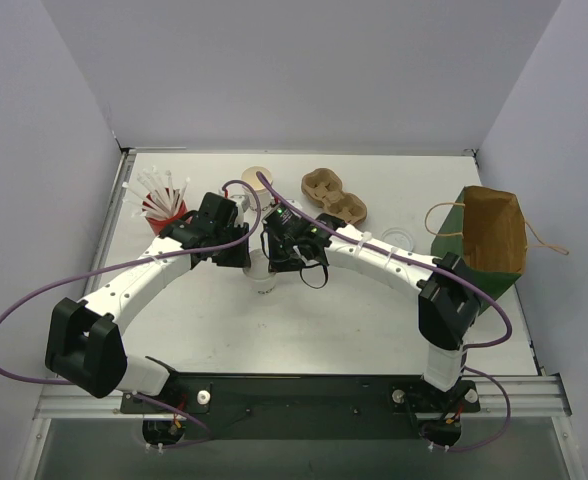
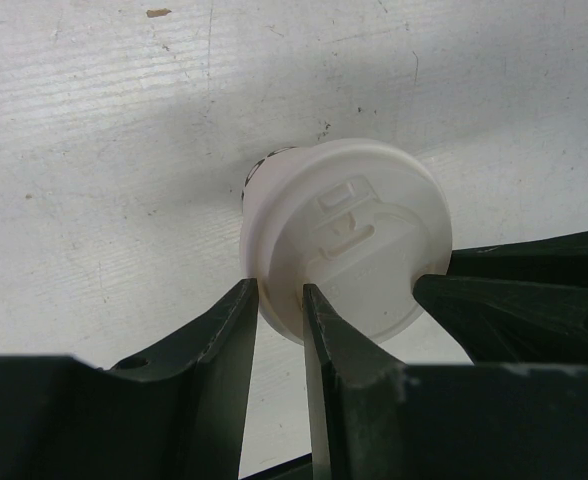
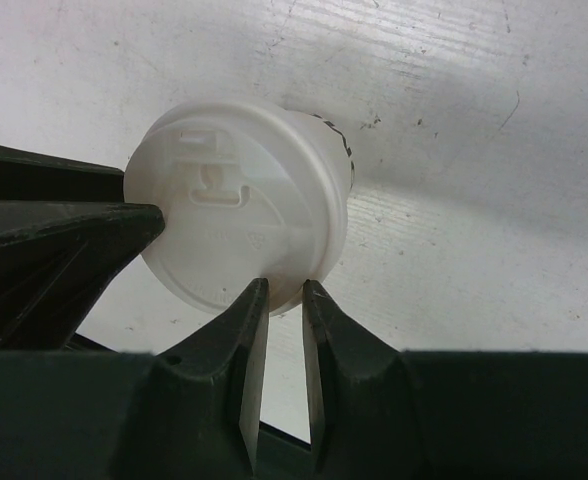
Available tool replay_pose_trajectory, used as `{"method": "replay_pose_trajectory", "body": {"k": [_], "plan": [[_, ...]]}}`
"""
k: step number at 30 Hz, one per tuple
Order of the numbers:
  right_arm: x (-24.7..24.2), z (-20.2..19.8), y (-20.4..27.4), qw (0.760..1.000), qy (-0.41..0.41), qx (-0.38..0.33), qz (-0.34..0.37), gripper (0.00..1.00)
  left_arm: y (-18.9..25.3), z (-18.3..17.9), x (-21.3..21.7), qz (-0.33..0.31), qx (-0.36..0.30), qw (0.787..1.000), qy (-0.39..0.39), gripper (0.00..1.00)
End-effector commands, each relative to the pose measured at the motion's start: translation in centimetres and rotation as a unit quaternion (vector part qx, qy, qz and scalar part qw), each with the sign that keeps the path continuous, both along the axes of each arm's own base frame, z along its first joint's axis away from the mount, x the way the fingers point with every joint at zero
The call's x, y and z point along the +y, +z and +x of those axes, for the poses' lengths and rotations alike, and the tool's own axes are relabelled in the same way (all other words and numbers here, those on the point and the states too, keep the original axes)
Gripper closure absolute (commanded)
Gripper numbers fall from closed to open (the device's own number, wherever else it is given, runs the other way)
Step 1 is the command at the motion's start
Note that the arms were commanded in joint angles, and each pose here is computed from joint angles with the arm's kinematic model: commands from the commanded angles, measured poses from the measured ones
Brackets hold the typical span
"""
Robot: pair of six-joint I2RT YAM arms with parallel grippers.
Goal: Pack the takeout coffee
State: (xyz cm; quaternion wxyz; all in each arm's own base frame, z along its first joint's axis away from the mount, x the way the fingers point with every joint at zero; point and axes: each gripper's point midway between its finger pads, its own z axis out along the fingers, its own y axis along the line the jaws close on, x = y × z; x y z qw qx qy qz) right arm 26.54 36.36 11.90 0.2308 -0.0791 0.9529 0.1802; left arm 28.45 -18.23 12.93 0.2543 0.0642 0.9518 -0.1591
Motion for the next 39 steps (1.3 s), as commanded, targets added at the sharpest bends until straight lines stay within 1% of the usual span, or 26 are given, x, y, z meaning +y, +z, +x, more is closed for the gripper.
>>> {"method": "replay_pose_trajectory", "body": {"k": [1, 7, 9, 12, 17, 21, 25, 29, 30, 34, 36, 39], "plan": [[-0.2, -0.3, 0.5, 1.0, 0.007, -0.005, -0.014, 0.84, 0.5, -0.3, -0.4, -0.005, 0.002, 1.0, -0.009, 0.65], [0.2, 0.9, 4.5, 0.999, 0.015, -0.035, 0.007, 0.82, 2.6, 0.4, -0.5, -0.008, -0.019, 1.0, -0.01, 0.64], [-0.4, 1.6, 5.3, 0.999, 0.005, -0.049, 0.002, 0.8, 3.2, 0.7, -0.5, -0.009, -0.025, 1.0, -0.009, 0.64], [-0.9, 1.8, 7.0, 0.998, 0.003, -0.062, 0.008, 0.8, 4.1, 0.9, -0.6, -0.013, -0.034, 0.999, -0.01, 0.63], [-3.2, 2.3, 9.5, 0.996, -0.016, -0.085, 0.013, 0.79, 5.6, 1.4, -0.8, -0.02, -0.049, 0.999, -0.011, 0.59], [-5.7, 2.9, 11.2, 0.994, -0.038, -0.107, 0.002, 0.79, 6.5, 1.7, -1.0, -0.026, -0.059, 0.998, -0.012, 0.57], [-8.7, 3.5, 12.8, 0.99, -0.067, -0.124, -0.007, 0.74, 7.4, 1.7, -1.3, -0.034, -0.066, 0.997, -0.017, 0.57], [-11.5, 5.2, 12.4, 0.988, -0.097, -0.119, -0.025, 0.71, 7.7, 1.7, -1.5, -0.041, -0.068, 0.997, -0.02, 0.57], [-12.9, 6.3, 11.9, 0.986, -0.115, -0.116, -0.034, 0.69, 7.8, 1.7, -1.5, -0.042, -0.07, 0.996, -0.02, 0.57], [-15.6, 9.9, 9.7, 0.981, -0.16, -0.094, -0.06, 0.7, 8.0, 1.6, -1.5, -0.045, -0.072, 0.996, -0.017, 0.56], [-17.0, 10.4, 9.4, 0.976, -0.181, -0.096, -0.073, 0.69, 8.3, 1.6, -1.6, -0.051, -0.074, 0.996, -0.018, 0.56], [-18.9, 10.8, 9.4, 0.972, -0.203, -0.098, -0.068, 0.69, 8.5, 1.5, -1.9, -0.056, -0.076, 0.995, -0.026, 0.56]]}}
